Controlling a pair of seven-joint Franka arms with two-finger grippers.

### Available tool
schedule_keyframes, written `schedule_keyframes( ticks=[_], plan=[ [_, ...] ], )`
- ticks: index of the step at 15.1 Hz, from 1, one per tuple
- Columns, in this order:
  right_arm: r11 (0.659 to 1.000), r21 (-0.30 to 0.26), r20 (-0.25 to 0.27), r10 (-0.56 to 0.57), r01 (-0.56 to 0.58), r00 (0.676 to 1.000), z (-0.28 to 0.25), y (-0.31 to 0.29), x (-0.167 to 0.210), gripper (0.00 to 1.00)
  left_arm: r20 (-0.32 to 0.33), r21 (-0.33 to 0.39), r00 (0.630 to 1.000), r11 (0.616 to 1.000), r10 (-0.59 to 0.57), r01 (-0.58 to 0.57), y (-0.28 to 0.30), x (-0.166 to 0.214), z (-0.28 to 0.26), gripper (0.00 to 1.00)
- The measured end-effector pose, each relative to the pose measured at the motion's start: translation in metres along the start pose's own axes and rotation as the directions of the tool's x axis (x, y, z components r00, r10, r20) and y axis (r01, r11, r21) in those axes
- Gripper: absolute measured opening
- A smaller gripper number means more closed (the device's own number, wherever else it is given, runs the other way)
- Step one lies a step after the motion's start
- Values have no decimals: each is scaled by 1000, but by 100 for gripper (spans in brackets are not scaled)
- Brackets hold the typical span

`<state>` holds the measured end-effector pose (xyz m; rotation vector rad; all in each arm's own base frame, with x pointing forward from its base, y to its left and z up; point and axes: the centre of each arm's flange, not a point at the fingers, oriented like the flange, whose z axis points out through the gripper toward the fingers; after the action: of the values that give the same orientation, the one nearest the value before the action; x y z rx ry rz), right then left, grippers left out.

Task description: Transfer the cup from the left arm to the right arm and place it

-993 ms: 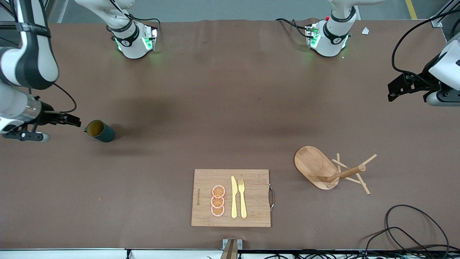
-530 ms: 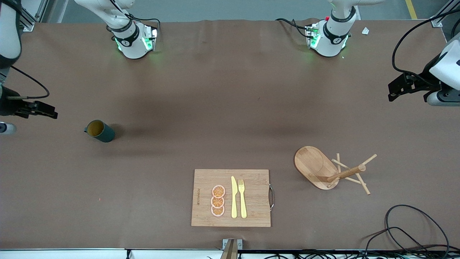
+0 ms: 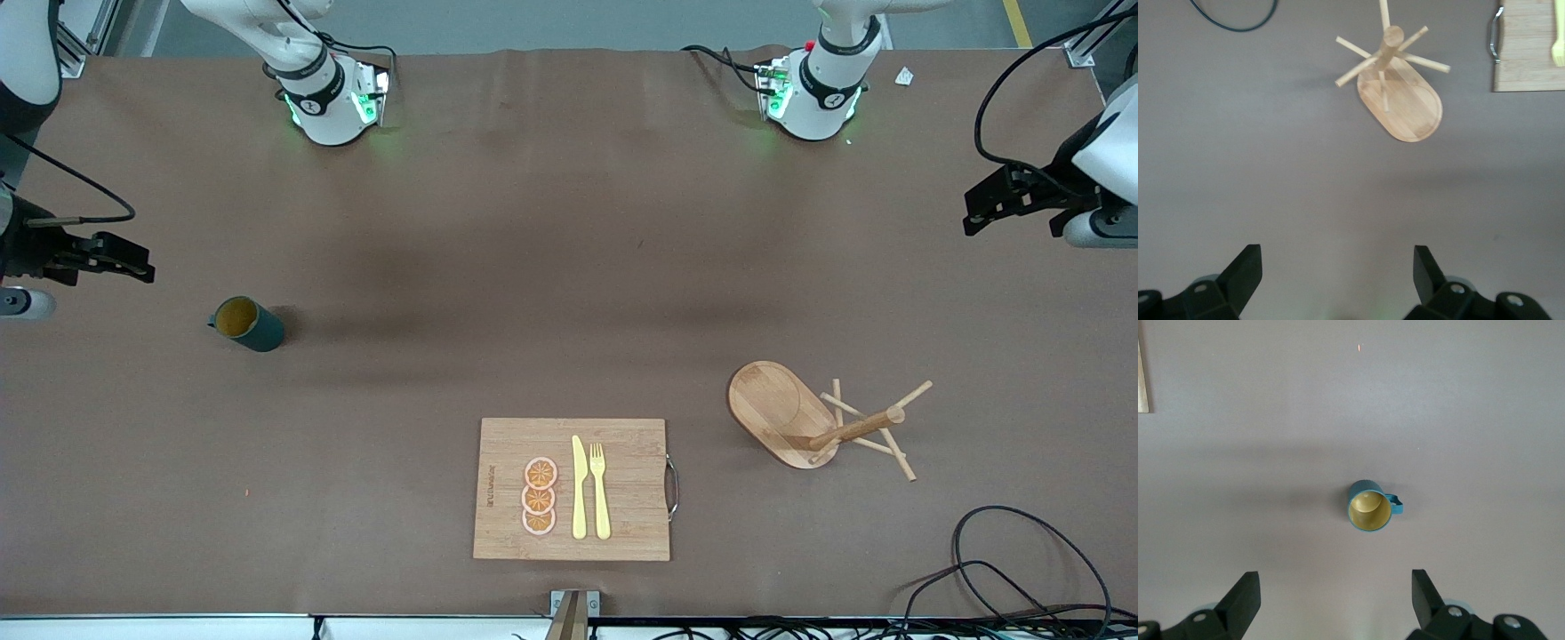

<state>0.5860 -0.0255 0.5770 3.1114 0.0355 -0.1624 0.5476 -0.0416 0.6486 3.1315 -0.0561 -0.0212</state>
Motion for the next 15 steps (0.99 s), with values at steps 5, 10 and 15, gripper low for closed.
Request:
schedule_keyframes(
  ticks=[5,10,15],
  plan=[
    [1000,3,57,27,-27,998,-1,9,-11,100,8,-13,1000,1000,-9,9,-3,-16,0,100],
    [1000,7,10,29,-29,1000,-38,9,-52,100,2,5,1000,1000,14,-14,10,-31,0,100],
    [999,10,-33,31,-31,999,-61,8,-85,100,-2,40,999,998,43,-43,24,-35,0,100]
  ],
)
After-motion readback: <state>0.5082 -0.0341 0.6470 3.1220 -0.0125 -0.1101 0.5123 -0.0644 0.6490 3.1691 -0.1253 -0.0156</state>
